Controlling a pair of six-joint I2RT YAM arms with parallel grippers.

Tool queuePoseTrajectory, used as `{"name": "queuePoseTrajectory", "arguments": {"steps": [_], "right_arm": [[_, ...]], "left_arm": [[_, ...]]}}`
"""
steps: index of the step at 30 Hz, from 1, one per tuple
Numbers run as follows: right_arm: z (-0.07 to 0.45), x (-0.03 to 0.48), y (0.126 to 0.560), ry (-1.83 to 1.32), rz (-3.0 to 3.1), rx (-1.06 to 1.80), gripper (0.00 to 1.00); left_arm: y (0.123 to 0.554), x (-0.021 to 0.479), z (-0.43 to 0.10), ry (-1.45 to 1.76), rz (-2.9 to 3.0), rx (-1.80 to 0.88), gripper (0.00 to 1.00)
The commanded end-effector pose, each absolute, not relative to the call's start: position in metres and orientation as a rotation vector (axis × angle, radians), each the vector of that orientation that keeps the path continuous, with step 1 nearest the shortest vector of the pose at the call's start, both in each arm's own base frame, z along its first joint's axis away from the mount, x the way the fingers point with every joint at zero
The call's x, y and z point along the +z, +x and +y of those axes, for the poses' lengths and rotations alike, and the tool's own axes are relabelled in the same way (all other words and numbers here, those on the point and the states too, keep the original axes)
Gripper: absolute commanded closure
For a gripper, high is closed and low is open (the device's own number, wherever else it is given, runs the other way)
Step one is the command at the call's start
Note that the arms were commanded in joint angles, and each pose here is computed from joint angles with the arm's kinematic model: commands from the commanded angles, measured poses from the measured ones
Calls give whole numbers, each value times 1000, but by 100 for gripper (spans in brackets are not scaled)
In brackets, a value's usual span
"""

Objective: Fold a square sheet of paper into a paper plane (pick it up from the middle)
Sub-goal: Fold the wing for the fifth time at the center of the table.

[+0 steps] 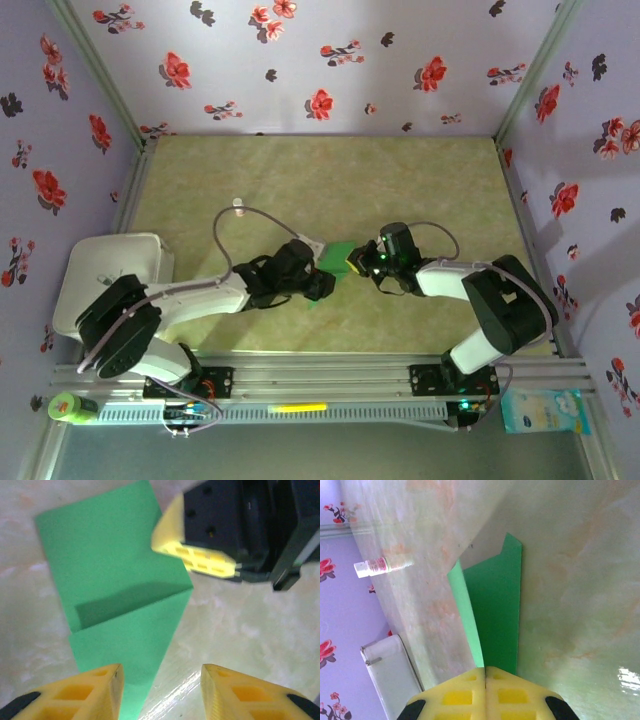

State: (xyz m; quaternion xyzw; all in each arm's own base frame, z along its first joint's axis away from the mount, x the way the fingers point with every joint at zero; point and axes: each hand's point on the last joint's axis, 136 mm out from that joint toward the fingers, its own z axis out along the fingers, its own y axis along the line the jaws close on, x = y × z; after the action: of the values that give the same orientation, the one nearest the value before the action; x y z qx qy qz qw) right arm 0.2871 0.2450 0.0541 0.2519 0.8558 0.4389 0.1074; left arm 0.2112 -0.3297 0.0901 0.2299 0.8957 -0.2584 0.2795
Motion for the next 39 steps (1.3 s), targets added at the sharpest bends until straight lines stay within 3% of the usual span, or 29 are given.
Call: {"name": "queuePoseTrajectory", "arguments": {"steps": [1, 15, 39], "right_arm": [[241, 52, 285, 819, 2510, 1260, 100], [244, 60, 289, 847, 2480, 1299, 100], [246, 64, 291, 852, 2474, 1314, 99]], "left_arm": [[217, 78, -327, 746, 2388, -443, 55], [209, 39, -330, 822, 2452, -233, 53], [210, 36, -326, 926, 2344, 55, 59]]}}
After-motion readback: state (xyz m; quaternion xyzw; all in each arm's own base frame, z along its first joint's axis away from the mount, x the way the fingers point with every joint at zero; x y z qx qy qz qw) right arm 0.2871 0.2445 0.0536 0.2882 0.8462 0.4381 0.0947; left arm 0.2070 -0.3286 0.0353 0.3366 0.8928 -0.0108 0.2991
